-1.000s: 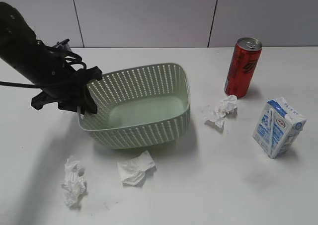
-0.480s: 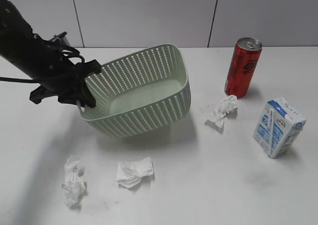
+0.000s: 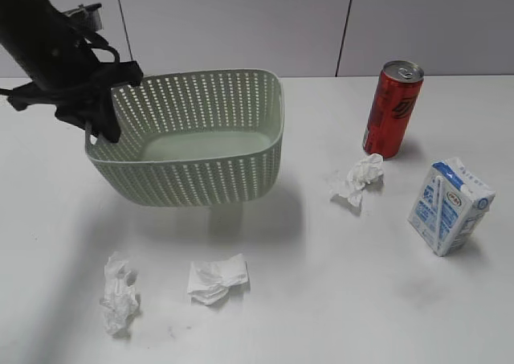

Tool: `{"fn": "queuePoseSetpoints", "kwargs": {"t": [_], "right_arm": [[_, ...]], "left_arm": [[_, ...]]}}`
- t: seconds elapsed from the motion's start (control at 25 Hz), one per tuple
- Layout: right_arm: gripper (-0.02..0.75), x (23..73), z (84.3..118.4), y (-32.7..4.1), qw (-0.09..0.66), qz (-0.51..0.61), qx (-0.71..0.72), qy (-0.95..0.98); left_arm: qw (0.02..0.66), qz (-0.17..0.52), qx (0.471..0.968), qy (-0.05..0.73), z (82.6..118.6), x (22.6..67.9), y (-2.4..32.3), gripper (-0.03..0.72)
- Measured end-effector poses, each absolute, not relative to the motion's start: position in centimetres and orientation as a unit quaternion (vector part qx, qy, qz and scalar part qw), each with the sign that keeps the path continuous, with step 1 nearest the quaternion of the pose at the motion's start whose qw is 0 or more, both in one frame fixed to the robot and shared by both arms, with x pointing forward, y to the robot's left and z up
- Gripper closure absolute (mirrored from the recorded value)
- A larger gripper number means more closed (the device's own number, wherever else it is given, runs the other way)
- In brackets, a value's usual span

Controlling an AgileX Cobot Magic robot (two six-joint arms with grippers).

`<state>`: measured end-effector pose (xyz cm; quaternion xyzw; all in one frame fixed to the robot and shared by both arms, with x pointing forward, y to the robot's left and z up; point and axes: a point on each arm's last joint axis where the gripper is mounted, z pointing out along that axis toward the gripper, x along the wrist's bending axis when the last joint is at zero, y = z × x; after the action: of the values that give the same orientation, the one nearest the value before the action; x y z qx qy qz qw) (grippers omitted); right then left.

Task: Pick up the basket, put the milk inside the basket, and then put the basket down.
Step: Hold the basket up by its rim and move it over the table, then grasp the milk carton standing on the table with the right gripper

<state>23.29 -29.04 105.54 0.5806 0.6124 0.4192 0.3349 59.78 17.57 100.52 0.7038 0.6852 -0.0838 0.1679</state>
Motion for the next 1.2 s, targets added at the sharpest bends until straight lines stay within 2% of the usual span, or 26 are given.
{"fn": "queuePoseSetpoints", "kwargs": {"t": [0.28, 0.4, 0.48, 0.6, 0.88, 1.2], "right_arm": [[0.209, 23.3, 106.5, -29.0, 0.339, 0.424, 0.578, 0.609], [0.149, 24.9, 107.8, -29.0, 0.333, 0.417, 0.584, 0.612], [0.101, 26.6, 108.5, -29.0, 0.325, 0.409, 0.591, 0.614], [0.076, 29.6, 109.4, -28.9, 0.316, 0.401, 0.600, 0.615], [0.071, 38.1, 109.7, -28.0, 0.226, 0.332, 0.612, 0.681], [0.073, 46.6, 107.8, -25.5, 0.145, 0.223, 0.577, 0.773]], "left_arm": [[0.116, -0.040, 0.745, 0.656, 101.3, 59.2, 16.5, 0.702], [0.116, -0.039, 0.749, 0.651, 101.3, 59.0, 15.9, 0.702], [0.116, -0.039, 0.750, 0.651, 101.3, 59.0, 15.9, 0.702], [0.115, -0.038, 0.749, 0.651, 101.3, 59.1, 15.9, 0.702], [0.115, -0.038, 0.749, 0.652, 101.3, 59.0, 15.9, 0.702], [0.116, -0.039, 0.748, 0.652, 101.3, 59.0, 15.9, 0.702]]}}
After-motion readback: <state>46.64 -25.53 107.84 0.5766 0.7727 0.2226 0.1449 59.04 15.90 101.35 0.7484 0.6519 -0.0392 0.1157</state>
